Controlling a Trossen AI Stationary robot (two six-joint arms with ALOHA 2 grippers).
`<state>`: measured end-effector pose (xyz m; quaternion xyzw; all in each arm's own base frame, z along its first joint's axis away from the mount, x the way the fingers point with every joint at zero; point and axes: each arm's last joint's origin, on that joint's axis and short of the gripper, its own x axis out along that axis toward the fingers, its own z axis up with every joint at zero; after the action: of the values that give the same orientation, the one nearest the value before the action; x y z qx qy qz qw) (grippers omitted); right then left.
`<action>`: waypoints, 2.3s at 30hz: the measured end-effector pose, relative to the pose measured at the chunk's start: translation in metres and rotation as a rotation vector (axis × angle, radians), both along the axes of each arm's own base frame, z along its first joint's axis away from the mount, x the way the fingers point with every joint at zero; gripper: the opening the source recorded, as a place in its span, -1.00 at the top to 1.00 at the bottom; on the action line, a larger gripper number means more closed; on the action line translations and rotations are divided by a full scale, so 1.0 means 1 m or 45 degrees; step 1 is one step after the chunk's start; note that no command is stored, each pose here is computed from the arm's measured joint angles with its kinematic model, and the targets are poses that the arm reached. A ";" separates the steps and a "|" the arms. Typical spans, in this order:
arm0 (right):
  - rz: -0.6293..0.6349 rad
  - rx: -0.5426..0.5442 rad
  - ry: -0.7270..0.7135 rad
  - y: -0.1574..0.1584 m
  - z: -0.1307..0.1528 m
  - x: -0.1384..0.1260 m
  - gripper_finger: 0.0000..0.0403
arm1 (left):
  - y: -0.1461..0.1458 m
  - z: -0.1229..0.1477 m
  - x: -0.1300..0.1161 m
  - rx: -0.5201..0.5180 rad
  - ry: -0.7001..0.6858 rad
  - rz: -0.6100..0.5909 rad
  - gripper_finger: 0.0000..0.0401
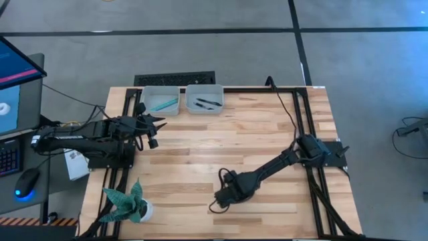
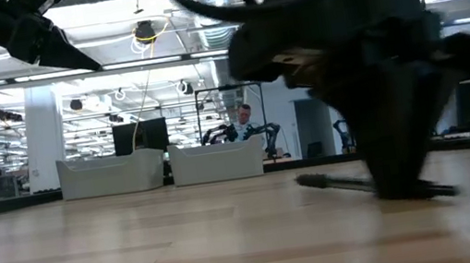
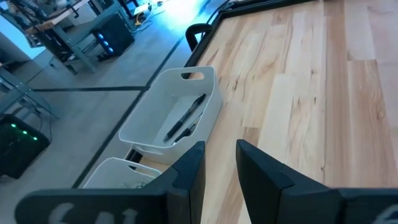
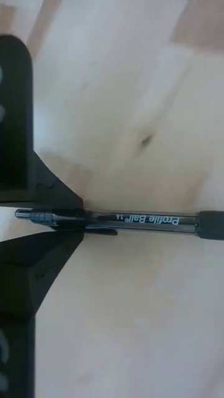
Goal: Sort pens & pencils
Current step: Put the black pen into the right gray bin
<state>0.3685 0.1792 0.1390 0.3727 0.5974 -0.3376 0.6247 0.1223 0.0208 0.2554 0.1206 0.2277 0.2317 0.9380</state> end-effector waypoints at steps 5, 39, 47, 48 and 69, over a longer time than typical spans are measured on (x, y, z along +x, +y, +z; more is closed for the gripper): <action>0.065 -0.045 -0.027 -0.017 0.003 0.010 0.64 | 0.000 0.000 0.000 -0.012 -0.007 0.005 0.59; 0.420 -0.286 -0.007 -0.130 0.058 0.049 0.66 | 0.000 -0.004 -0.002 -0.117 -0.003 0.056 0.59; 0.513 -0.393 -0.103 -0.177 0.099 0.065 0.66 | 0.000 -0.004 -0.002 -0.137 -0.016 0.066 0.59; 0.526 -0.407 -0.118 -0.185 0.105 0.067 0.66 | 0.000 -0.004 -0.002 -0.138 -0.016 0.066 0.59; 0.759 -0.509 -0.251 -0.346 0.150 0.048 0.66 | 0.000 -0.004 -0.002 -0.189 -0.050 0.093 0.59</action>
<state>0.4170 -0.1668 0.2886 0.0837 0.5389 -0.2133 0.8106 0.1202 0.0206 0.2509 0.0378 0.2303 0.2504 0.9396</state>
